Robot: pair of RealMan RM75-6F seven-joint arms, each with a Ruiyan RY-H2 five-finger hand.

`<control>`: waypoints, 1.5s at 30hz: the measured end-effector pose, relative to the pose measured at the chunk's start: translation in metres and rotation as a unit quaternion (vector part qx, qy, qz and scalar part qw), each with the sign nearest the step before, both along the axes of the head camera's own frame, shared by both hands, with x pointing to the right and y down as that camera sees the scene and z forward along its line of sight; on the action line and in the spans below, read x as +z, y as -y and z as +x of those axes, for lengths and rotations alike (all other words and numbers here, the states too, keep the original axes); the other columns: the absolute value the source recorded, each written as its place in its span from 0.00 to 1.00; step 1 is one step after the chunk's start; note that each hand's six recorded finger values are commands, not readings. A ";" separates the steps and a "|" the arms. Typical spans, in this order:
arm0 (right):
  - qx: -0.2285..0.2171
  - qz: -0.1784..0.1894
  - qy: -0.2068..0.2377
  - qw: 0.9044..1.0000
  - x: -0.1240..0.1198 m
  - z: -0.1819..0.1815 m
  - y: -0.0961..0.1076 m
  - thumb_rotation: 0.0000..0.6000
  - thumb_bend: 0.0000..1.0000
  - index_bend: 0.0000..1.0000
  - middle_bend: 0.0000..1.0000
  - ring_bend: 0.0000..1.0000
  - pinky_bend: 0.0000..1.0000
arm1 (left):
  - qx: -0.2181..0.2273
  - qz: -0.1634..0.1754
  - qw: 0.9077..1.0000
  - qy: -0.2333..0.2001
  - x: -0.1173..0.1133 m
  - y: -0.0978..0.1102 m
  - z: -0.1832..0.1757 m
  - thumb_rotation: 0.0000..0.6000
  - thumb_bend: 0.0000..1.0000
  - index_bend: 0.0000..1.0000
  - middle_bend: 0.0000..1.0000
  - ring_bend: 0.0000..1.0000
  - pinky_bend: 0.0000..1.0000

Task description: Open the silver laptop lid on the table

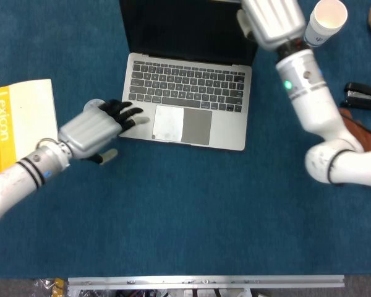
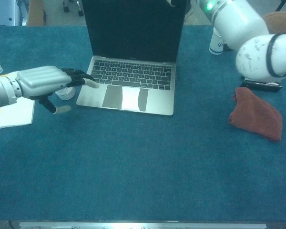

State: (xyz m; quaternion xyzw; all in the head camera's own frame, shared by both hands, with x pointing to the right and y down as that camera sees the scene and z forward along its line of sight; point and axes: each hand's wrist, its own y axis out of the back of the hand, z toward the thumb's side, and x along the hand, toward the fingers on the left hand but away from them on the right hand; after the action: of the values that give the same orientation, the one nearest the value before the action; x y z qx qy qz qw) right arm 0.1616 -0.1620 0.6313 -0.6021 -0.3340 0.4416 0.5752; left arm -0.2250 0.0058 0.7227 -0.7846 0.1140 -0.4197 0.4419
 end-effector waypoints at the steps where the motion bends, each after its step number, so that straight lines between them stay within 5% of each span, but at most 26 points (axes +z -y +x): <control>1: 0.001 -0.001 0.000 1.000 -0.003 0.005 -0.003 1.00 0.41 0.00 0.10 0.06 0.15 | -0.009 0.006 1.000 -0.002 -0.005 0.001 -0.004 1.00 0.38 0.10 0.07 0.01 0.07; 13: 0.055 -0.008 -0.028 0.998 -0.029 0.114 -0.063 1.00 0.41 0.00 0.10 0.06 0.15 | -0.164 0.080 0.983 -0.014 -0.053 -0.003 -0.089 1.00 0.38 0.10 0.08 0.01 0.07; 19: 0.105 -0.013 -0.039 0.994 -0.031 0.174 -0.103 1.00 0.41 0.00 0.10 0.06 0.15 | -0.246 0.106 0.964 -0.003 -0.067 -0.018 -0.138 1.00 0.38 0.10 0.08 0.01 0.07; 26: 0.167 -0.014 -0.039 0.985 -0.031 0.234 -0.152 1.00 0.41 0.00 0.10 0.06 0.15 | -0.343 0.131 0.930 -0.006 -0.084 -0.038 -0.189 1.00 0.38 0.10 0.08 0.01 0.07; 38: 0.226 -0.033 -0.029 0.973 -0.017 0.282 -0.212 1.00 0.41 0.00 0.10 0.06 0.15 | -0.416 0.179 0.891 0.000 -0.109 -0.078 -0.239 1.00 0.38 0.10 0.08 0.01 0.07; 45: 0.232 -0.035 -0.030 0.972 -0.014 0.286 -0.214 1.00 0.41 0.00 0.10 0.06 0.15 | -0.426 0.187 0.885 -0.006 -0.115 -0.089 -0.245 1.00 0.38 0.10 0.08 0.01 0.07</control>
State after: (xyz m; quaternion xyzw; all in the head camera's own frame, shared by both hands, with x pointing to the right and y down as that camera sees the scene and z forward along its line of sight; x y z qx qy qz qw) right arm 0.4473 0.0516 0.6176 -0.5144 -0.4314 0.5926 0.4451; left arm -0.4703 0.0952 0.6077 -0.5661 0.5160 -0.5336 0.3586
